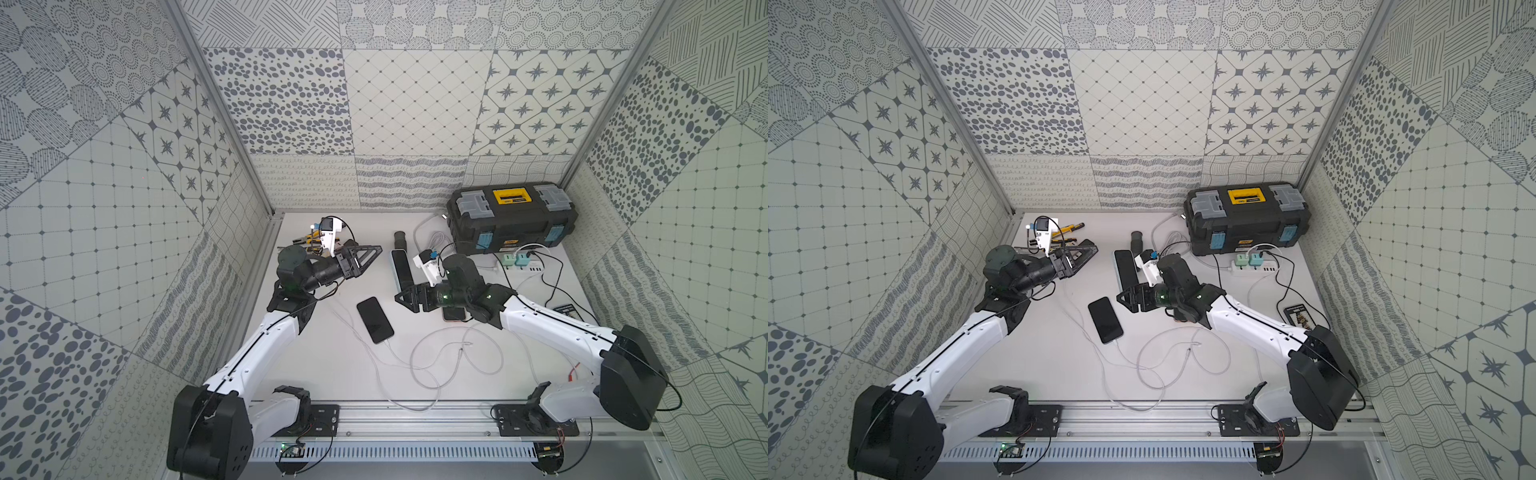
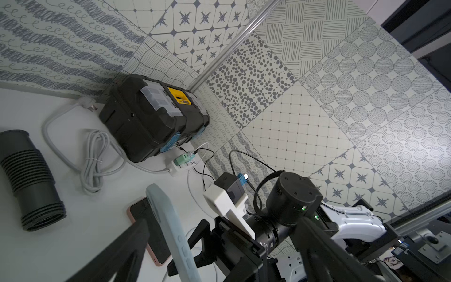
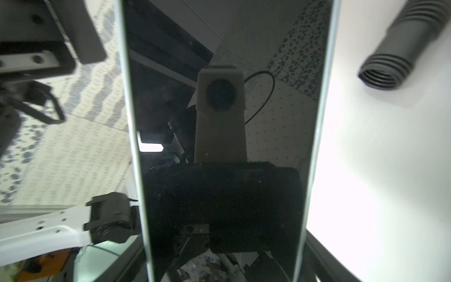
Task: Unplug the charging cable from the phone
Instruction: Place the phone at the center of the board.
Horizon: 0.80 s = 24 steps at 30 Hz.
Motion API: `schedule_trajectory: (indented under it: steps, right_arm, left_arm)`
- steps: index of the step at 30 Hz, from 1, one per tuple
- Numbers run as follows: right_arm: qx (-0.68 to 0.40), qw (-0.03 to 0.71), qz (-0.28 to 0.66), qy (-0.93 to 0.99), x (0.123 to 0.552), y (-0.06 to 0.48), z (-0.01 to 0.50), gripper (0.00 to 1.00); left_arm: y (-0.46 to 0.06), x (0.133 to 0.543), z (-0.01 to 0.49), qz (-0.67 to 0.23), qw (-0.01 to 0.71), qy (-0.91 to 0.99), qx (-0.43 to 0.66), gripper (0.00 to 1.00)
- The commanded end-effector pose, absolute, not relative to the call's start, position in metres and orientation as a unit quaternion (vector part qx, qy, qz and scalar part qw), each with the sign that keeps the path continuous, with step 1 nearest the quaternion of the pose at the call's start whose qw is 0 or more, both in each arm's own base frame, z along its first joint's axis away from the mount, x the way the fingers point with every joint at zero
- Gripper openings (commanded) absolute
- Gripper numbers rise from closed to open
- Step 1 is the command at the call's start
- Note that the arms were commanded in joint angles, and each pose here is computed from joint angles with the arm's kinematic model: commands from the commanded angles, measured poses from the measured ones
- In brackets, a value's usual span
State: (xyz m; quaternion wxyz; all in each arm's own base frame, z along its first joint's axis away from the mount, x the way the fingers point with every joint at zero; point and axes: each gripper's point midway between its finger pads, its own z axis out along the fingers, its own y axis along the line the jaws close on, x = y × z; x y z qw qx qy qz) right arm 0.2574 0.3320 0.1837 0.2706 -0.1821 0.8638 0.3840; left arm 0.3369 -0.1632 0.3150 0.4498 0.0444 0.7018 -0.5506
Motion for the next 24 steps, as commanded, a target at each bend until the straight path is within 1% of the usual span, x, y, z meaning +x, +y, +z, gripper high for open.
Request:
schedule_trajectory:
  steps: [1,5,11,24]
  right_arm:
    - [-0.14,0.315,0.294,0.892,0.278,0.317,0.177,0.49]
    - [-0.122,0.316,0.224,0.914,0.281,0.308,0.158,0.49]
    - [-0.115,0.286,0.133,0.942,0.28,0.303,0.125,0.5]
    - [-0.118,0.215,0.072,0.967,0.279,0.31,0.068,0.54]
  left_arm:
    - [-0.15,0.348,0.288,-0.485,0.461,0.743,0.024,0.99]
    - [-0.148,0.349,0.284,-0.481,0.459,0.747,0.018,0.98]
    - [-0.146,0.348,0.284,-0.473,0.463,0.749,0.014,0.99]
    - [-0.144,0.351,0.279,-0.468,0.459,0.755,0.007,0.98]
